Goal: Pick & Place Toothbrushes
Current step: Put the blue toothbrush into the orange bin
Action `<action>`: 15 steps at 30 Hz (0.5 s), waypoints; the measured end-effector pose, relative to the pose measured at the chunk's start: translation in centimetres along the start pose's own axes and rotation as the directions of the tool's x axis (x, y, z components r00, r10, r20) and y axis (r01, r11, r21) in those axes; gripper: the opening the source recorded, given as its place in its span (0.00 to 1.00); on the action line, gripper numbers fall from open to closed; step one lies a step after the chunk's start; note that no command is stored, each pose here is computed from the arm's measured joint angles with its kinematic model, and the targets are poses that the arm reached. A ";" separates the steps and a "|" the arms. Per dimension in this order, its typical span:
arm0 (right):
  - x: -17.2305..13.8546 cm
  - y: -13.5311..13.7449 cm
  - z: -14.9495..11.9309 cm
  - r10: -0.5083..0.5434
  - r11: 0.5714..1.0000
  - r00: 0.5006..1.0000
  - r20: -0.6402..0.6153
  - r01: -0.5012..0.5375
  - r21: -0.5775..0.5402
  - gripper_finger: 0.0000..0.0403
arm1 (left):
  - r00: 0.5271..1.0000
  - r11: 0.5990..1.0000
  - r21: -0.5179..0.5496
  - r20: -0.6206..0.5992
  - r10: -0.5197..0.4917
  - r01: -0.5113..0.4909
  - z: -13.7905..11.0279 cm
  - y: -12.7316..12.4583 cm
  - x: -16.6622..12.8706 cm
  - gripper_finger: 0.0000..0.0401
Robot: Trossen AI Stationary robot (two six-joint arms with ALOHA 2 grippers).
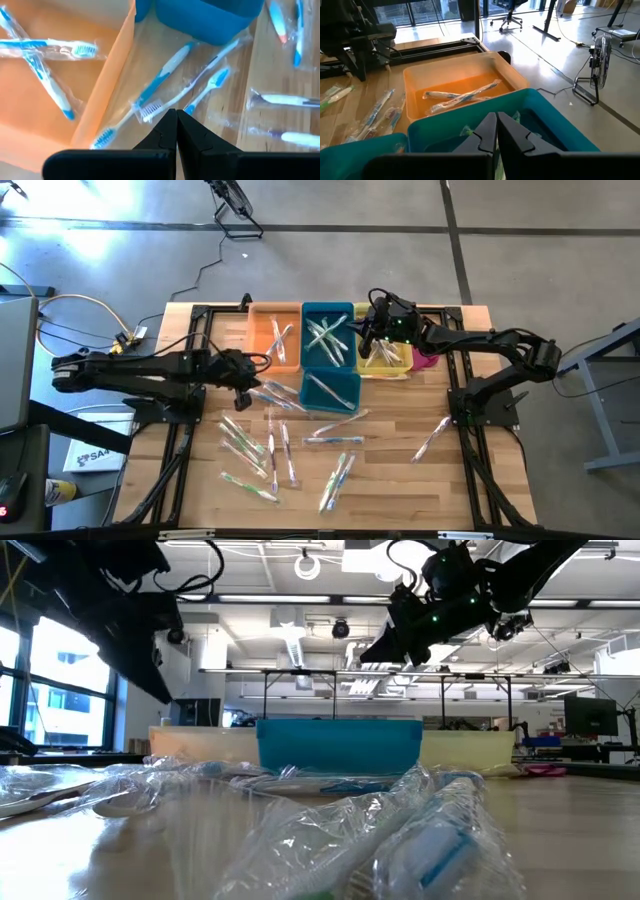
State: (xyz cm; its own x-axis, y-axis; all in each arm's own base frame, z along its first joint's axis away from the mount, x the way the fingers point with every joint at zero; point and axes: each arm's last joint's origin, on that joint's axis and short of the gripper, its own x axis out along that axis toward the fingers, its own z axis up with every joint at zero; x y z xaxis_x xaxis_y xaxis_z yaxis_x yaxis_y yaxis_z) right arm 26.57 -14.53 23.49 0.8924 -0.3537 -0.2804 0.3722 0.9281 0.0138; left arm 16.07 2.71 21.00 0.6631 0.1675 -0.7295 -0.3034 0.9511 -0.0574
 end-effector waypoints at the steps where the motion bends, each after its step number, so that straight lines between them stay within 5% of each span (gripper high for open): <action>1: 0.0 0.0 0.0 0.000 1.000 1.000 0.000 0.000 0.000 0.02 | 1.000 1.000 -0.011 -0.003 0.000 0.000 0.0 0.0 0.1 0.00; 15: 0.0 0.0 0.0 0.003 1.000 1.000 0.000 -0.003 0.000 0.02 | 0.998 0.999 -0.041 -0.063 0.015 -0.018 -0.1 0.0 1.3 0.05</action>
State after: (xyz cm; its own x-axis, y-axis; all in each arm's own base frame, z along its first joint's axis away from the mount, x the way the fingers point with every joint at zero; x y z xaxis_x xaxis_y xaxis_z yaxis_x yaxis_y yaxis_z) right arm 26.57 -14.53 23.48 0.8933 -0.3509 -0.2807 0.3696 0.9291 0.0147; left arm 16.83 2.85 20.00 0.6138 0.1654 -0.7720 -0.3432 0.9365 -0.0722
